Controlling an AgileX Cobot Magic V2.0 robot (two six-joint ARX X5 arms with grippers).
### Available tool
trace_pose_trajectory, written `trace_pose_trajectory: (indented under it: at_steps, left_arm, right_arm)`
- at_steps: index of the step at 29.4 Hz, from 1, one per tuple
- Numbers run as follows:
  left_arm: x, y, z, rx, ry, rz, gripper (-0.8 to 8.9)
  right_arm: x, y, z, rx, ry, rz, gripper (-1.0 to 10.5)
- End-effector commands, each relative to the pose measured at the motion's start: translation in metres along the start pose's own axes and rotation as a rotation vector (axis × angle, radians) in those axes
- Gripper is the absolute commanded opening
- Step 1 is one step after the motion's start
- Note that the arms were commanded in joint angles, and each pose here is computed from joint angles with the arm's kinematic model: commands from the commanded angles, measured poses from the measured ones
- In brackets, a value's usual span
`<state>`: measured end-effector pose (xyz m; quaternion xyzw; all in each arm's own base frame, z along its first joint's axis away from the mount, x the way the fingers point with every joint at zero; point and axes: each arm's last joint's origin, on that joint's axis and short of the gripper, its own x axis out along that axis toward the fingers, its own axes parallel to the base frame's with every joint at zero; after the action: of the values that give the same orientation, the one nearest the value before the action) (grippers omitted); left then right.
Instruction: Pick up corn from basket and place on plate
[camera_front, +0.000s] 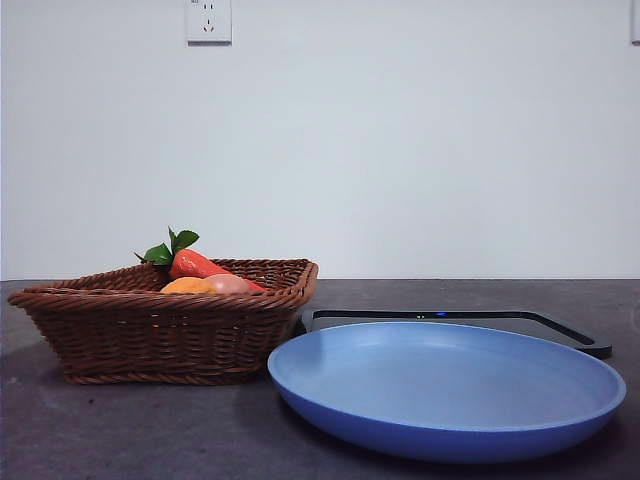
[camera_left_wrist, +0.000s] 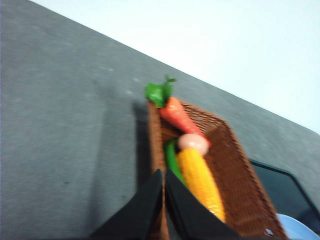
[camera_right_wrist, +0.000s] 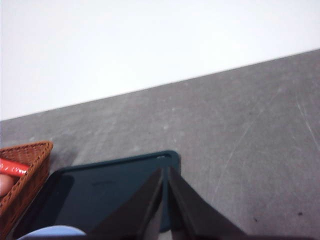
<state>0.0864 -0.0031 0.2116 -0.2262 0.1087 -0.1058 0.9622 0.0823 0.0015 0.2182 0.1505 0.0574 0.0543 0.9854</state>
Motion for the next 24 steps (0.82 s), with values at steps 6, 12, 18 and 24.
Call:
trace_pose_trajectory:
  at_steps: [6, 12, 18, 24]
  left_arm:
    - [0.010, -0.019, 0.039, 0.113, 0.186, -0.091, 0.07]
    - [0.025, -0.026, 0.061, 0.162, 0.377, -0.118, 0.07]
    - [0.041, -0.034, 0.069, 0.199, 0.526, -0.158, 0.07]
    - [0.051, -0.042, 0.055, 0.258, 0.681, -0.236, 0.07]
  right_arm:
    - [0.004, 0.018, 0.042, -0.051, 0.164, 0.104, 0.0]
    - [0.019, 0.029, 0.064, -0.130, 0.434, 0.203, 0.0]
    - [0.038, 0.037, 0.075, -0.193, 0.675, 0.240, 0.0]
    - [0.063, 0.044, 0.066, -0.198, 0.842, 0.286, 0.0]
